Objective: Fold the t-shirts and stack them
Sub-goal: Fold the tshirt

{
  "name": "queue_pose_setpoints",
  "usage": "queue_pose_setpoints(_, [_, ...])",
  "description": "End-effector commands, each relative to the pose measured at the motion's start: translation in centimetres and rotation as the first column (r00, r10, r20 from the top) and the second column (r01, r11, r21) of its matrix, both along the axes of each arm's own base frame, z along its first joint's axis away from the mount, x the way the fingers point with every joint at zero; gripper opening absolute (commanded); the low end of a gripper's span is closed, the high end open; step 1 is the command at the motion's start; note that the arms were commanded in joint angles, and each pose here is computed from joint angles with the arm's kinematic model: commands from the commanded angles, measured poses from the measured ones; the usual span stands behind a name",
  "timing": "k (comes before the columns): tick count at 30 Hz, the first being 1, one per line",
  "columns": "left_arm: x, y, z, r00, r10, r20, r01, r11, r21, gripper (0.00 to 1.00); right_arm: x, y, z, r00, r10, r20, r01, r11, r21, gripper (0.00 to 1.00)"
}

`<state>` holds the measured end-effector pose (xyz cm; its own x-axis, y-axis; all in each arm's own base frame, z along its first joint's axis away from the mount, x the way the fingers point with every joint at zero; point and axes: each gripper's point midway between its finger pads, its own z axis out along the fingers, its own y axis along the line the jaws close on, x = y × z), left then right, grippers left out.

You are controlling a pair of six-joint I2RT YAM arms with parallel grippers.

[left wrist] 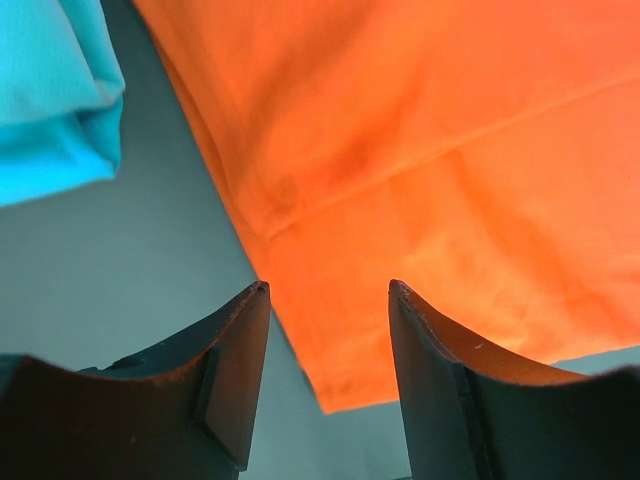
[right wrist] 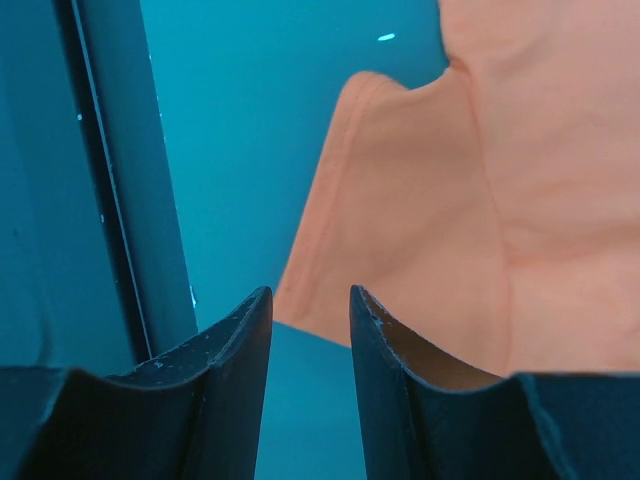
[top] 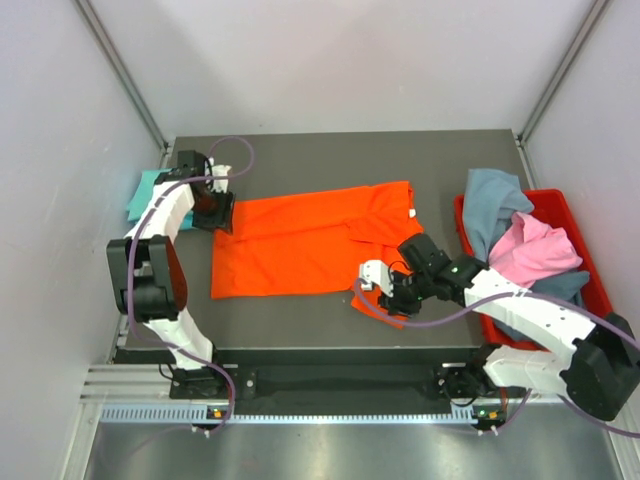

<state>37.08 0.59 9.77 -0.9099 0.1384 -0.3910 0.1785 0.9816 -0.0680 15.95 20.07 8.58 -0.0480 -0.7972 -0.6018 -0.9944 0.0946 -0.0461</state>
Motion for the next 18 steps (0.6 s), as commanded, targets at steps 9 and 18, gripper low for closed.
queue_pose_setpoints(9, [4.8, -0.4, -0.6, 0.996, 0.050, 0.072, -0.050, 0.999, -0.007, 0.54, -0.9, 0.5, -2.2, 0.997, 0.075, -0.012, -0.076, 0.997, -0.033, 0.39])
queue_pose_setpoints(18, [12.4, -0.3, -0.8, 0.993, 0.045, 0.108, -0.050, 0.998, 0.049, 0.54, 1.2, 2.0, -1.6, 0.998, 0.058, 0.013, -0.057, 0.998, -0.035, 0.39])
